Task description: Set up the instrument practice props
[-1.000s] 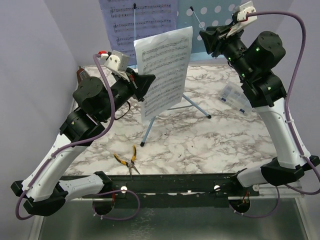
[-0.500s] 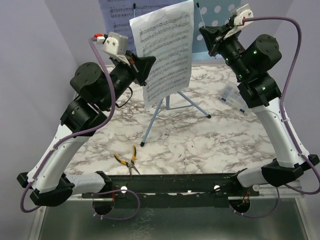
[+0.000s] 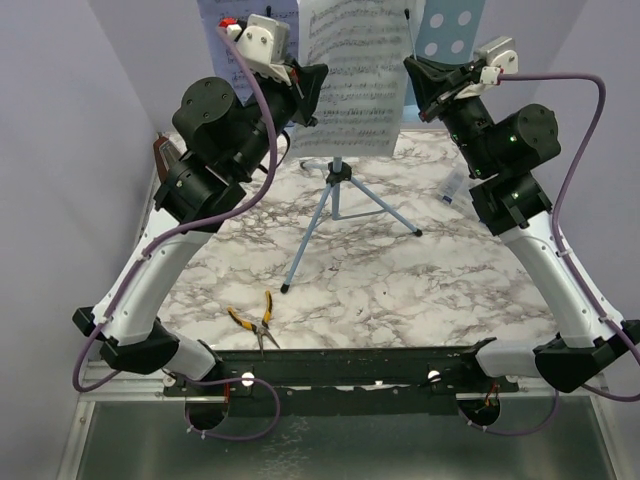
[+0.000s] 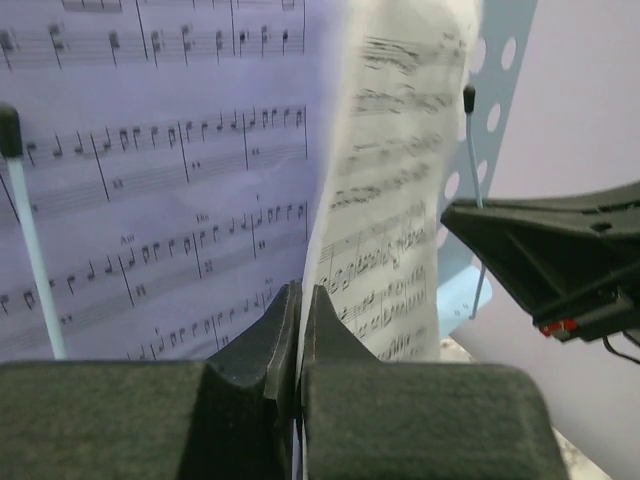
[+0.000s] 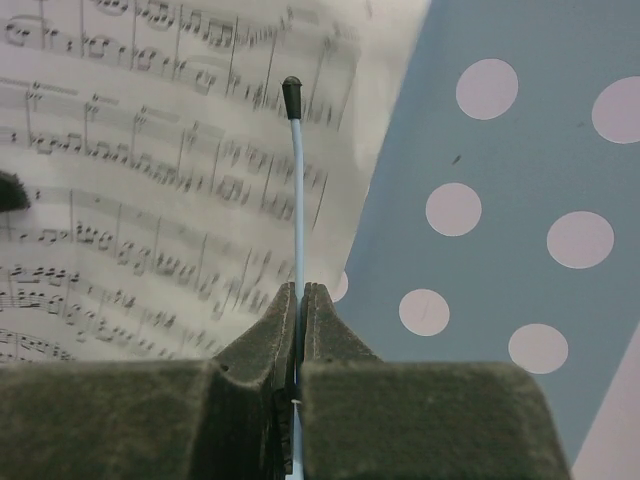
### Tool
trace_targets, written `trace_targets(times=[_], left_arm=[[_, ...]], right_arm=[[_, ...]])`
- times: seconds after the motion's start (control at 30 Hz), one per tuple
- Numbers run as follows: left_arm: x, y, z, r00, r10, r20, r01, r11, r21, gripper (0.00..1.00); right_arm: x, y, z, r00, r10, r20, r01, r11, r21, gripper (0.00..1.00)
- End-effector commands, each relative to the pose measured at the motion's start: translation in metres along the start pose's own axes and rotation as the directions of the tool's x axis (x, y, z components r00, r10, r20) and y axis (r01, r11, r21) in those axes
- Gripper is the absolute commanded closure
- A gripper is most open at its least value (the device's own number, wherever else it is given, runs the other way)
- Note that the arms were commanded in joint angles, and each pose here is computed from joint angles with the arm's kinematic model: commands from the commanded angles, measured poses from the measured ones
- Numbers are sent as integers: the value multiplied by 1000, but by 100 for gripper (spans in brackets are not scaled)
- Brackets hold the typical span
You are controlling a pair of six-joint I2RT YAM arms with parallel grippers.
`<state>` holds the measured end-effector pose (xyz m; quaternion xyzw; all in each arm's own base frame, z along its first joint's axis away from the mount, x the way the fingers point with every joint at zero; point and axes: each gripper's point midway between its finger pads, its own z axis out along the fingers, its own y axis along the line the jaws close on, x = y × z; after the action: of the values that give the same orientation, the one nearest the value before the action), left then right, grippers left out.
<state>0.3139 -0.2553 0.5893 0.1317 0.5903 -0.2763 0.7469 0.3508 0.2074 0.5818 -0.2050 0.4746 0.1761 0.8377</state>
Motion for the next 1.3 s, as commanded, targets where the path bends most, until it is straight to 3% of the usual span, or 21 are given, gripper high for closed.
trace_targets(times=[0.0, 0.3, 0.5, 0.73, 0.97, 1.27], left_arm=[[-30, 5, 9, 994, 70, 89, -67, 997, -27, 100], [-63, -25, 21, 974, 77, 212, -103, 988, 116, 100], [-55, -36, 41, 971, 98, 217, -135, 977, 163, 100], [-48, -71, 57, 948, 168, 270, -255, 909, 330, 100], [-33, -71, 72, 934, 232, 271, -315, 892, 325, 100], [-55, -63, 71, 924, 205, 322, -295, 918, 264, 100]], right_arm=[[-42, -6, -10, 989, 0, 145, -4, 1000, 29, 99], [-52, -3, -9, 986, 8, 167, -9, 1000, 7, 99], [-52, 1, -11, 985, 2, 172, 1, 1000, -17, 100], [-48, 5, -13, 986, 8, 169, -2, 999, -35, 99], [-48, 7, -13, 986, 1, 164, 6, 999, -45, 99], [-45, 5, -14, 985, 9, 175, -4, 999, -32, 99]])
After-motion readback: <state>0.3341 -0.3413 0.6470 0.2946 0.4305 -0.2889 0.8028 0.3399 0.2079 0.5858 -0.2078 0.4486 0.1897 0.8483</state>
